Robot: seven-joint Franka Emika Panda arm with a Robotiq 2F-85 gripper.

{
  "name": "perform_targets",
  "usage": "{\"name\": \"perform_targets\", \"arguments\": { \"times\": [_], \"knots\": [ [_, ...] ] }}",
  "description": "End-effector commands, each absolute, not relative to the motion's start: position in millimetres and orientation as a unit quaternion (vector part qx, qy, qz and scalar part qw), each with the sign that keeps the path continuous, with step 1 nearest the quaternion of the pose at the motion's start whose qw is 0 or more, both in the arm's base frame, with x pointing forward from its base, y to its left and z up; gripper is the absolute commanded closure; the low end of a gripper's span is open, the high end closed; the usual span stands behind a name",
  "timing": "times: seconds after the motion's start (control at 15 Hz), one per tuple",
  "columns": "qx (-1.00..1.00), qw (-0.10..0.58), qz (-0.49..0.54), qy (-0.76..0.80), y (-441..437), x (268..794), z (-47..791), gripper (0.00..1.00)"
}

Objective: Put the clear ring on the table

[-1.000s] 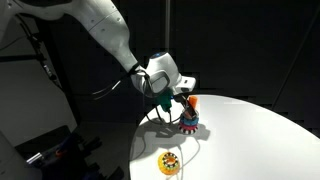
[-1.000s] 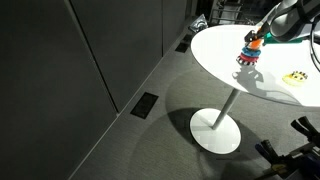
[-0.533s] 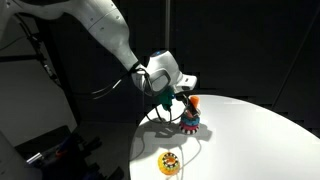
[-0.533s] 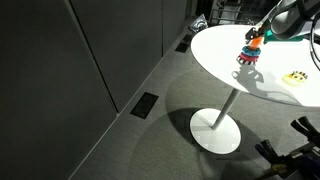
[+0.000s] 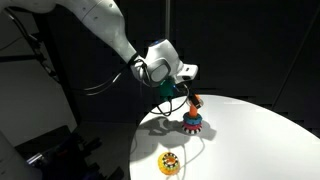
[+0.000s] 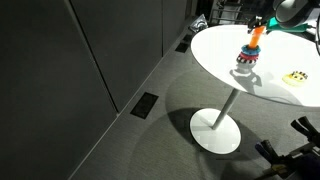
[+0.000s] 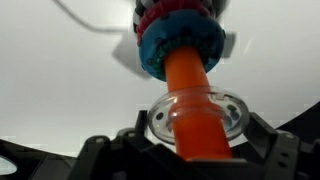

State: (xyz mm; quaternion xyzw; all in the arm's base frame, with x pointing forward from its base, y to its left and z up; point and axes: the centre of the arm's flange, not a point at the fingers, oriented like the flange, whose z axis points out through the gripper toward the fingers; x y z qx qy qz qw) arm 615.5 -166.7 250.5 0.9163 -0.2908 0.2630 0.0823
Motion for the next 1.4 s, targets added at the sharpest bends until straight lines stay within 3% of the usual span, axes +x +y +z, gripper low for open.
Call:
{"name": "perform_targets", "arguments": {
  "times": [0.0,0.6,1.33],
  "knots": [
    [0.909,0.076,0.269,-0.308,-158.4,607.2,283.5,0.3],
    [0.899,0.07,0.285,-0.325,-167.5,586.0,329.8,0.3],
    [0.939,0.063,0.119,-0.316,-184.9,545.3,299.5,0.3]
  ]
}}
